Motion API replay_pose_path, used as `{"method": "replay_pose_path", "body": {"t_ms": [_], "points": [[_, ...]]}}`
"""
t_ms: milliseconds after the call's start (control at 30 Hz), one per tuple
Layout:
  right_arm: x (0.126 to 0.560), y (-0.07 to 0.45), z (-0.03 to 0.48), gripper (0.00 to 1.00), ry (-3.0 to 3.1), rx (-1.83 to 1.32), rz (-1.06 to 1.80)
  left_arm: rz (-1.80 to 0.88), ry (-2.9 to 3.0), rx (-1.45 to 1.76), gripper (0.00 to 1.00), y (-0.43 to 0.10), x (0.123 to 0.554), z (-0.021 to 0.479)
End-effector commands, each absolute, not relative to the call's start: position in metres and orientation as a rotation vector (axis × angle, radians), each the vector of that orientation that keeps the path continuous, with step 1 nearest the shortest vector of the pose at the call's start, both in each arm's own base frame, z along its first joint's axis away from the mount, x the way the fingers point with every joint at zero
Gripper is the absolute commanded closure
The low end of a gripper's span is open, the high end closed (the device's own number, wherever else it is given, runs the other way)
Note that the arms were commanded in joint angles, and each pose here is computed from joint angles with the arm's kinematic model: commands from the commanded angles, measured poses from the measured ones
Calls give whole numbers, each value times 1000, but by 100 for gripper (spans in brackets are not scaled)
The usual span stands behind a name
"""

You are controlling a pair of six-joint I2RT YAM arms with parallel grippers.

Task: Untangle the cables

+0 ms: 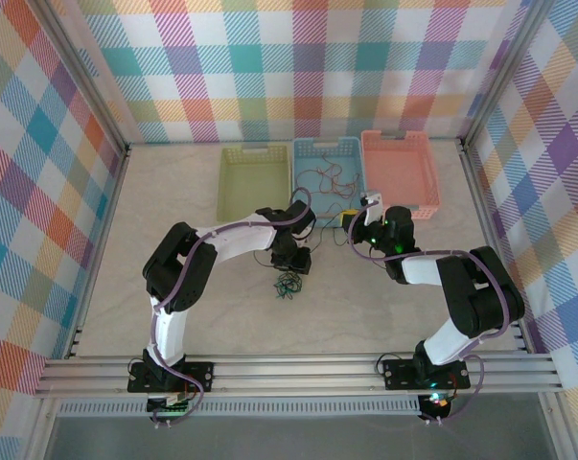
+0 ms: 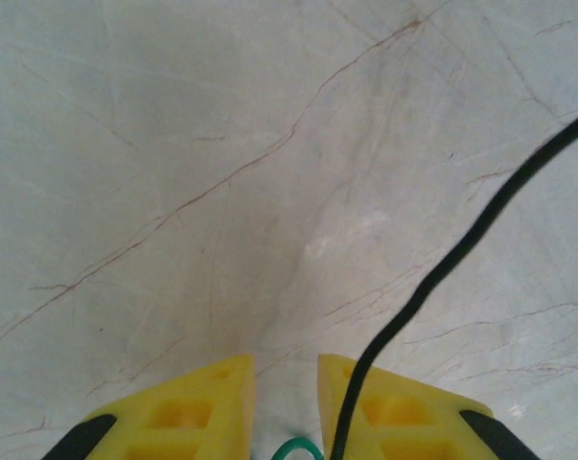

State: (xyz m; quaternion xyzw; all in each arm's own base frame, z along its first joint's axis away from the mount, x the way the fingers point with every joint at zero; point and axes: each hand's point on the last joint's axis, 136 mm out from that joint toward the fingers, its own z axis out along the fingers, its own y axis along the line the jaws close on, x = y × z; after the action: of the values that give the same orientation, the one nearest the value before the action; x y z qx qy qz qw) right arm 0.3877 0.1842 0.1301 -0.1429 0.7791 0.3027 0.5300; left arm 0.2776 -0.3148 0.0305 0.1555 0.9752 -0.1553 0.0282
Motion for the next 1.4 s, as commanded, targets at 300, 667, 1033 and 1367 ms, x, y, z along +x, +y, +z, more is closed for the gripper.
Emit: {"method": "replay_pose_path", "body": {"t_ms": [300,667,1033,1367], "points": [[392,169,152,100,1776,-287,618,-459,3082,545,76,-287,232,27],[395,128,156,100,1756,-116,422,-416,3062,554,78,-267,219,37],[396,95,151,100,1774,46,322,-419,3050,537,80,-252,205,42],[395,81,151,100,1762,119,315,-417,3039,488,79,-235,191,45]]}}
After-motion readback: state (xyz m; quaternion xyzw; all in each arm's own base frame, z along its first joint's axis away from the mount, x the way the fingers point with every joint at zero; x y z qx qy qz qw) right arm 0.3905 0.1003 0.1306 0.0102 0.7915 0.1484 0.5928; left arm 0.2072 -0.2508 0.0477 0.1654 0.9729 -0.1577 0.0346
